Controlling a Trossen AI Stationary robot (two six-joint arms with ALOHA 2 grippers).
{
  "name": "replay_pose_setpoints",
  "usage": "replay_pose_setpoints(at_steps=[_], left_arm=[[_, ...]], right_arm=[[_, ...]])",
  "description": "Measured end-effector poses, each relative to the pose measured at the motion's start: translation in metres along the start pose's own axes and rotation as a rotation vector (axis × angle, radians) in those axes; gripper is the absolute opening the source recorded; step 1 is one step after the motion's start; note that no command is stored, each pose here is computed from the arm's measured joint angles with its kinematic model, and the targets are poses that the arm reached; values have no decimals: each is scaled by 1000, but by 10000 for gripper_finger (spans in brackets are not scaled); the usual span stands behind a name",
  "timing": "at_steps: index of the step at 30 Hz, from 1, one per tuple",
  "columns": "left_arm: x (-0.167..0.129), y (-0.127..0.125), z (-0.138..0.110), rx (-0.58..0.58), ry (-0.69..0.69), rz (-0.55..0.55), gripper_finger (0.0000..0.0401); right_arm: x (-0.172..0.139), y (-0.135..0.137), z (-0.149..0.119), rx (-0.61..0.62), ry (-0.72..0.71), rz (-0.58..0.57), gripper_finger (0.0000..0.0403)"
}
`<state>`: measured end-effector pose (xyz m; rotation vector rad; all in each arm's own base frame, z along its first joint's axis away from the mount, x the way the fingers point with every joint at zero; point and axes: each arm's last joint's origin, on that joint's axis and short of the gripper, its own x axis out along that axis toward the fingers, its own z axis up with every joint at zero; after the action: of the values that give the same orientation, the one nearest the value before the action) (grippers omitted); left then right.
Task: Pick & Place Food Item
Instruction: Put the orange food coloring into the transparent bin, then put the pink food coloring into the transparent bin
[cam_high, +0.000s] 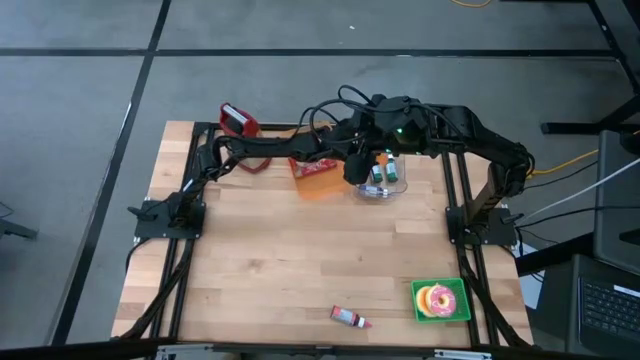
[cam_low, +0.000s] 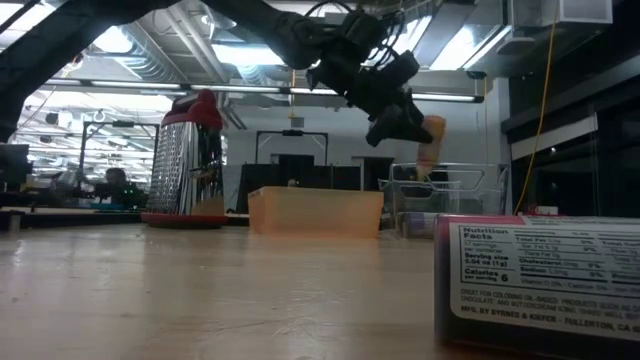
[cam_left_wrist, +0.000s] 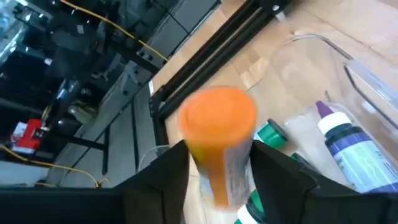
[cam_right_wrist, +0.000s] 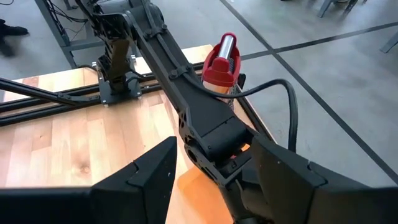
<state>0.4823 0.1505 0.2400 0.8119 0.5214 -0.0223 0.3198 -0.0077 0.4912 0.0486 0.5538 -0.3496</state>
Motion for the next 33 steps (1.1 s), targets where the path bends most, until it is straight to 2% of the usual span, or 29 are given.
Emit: replay_pose_setpoints(at_steps=[8,16,21,26,29,33], left_arm=[[-4,6,6,-16,18,4,200],[-4,4,7,-14,94,16,205],[-14,-3,26,5,119,6,199],[-32,-15,45,-4,169,-66,194],[-48,-19,56,-77,191,-118,194],[-64,-32,66,-192,236,-242,194]], right_arm=[[0,0,0,0,0,0,210],[0,0,0,0,1,0,210],[0,0,0,-2,3,0,210],[0,0,-1,-14,8,5,210],[0,2,-1,-35,11,33,210],[-1,5,-1,-67,10,64,210]])
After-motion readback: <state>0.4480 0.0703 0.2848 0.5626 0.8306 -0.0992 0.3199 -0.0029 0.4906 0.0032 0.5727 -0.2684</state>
